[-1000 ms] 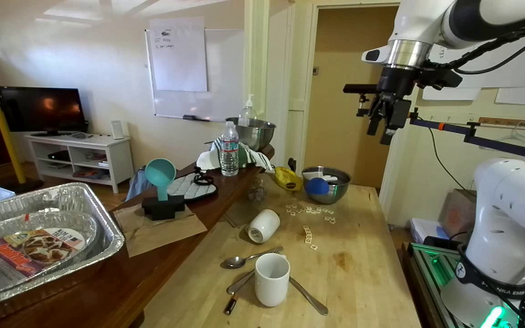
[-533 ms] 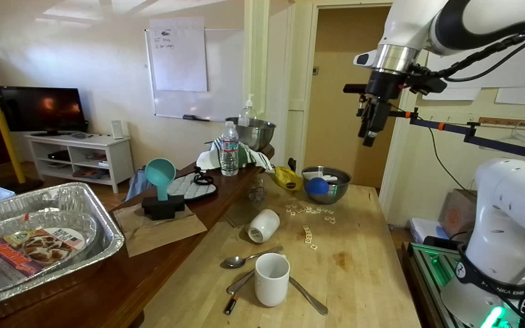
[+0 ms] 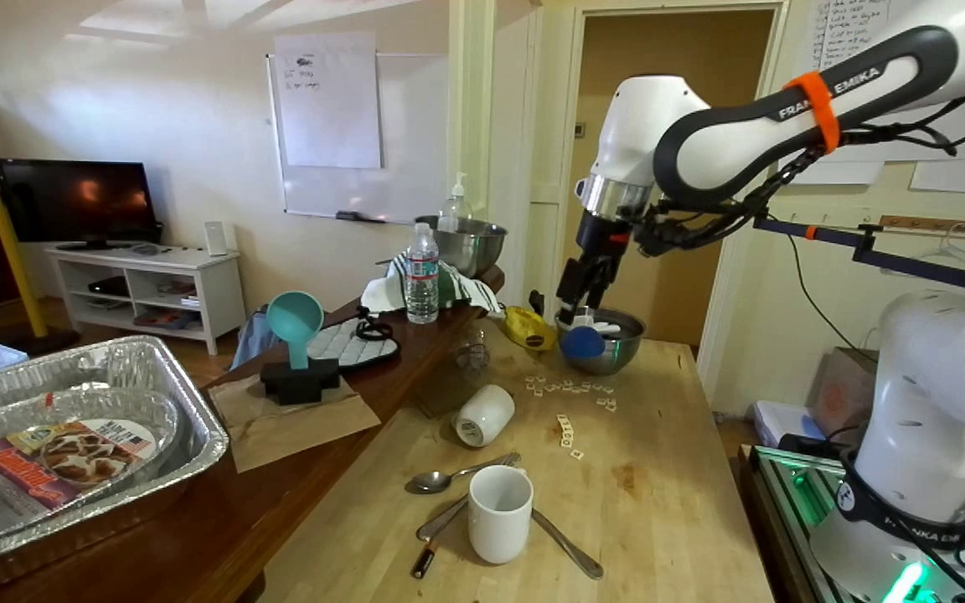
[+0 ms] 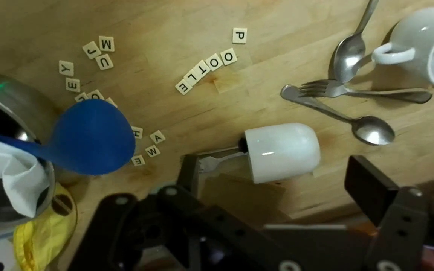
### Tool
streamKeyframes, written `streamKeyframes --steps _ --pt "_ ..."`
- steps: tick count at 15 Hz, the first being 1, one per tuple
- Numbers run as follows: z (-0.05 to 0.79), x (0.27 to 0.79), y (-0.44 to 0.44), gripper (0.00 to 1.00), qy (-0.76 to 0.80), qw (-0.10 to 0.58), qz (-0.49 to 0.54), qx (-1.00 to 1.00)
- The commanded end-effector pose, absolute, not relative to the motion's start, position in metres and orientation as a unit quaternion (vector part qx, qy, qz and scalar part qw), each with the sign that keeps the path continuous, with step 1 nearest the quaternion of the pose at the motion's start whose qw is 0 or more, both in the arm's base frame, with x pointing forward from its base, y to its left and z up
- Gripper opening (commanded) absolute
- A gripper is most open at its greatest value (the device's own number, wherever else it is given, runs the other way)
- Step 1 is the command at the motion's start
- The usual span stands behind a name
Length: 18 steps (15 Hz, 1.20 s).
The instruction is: Move the screwdriver and the spoon to the left and make the cup stand
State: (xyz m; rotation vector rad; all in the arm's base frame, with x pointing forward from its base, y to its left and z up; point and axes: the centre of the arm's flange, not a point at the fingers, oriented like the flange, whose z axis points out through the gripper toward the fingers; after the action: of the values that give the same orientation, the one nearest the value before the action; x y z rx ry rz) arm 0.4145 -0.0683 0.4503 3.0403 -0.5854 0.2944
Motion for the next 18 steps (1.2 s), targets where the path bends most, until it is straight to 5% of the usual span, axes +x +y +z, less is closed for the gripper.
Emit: streamKeyframes --steps 1,12,18 --pt "0.396 0.443 -0.075 1.00 -0.282 0.012 0.065 0.957" --pt "0.377 0.439 -0.081 1.00 -0.298 0.018 0.044 0.953" --pt "0.334 0.450 -0.112 1.00 -0.420 -0.053 0.043 0.905"
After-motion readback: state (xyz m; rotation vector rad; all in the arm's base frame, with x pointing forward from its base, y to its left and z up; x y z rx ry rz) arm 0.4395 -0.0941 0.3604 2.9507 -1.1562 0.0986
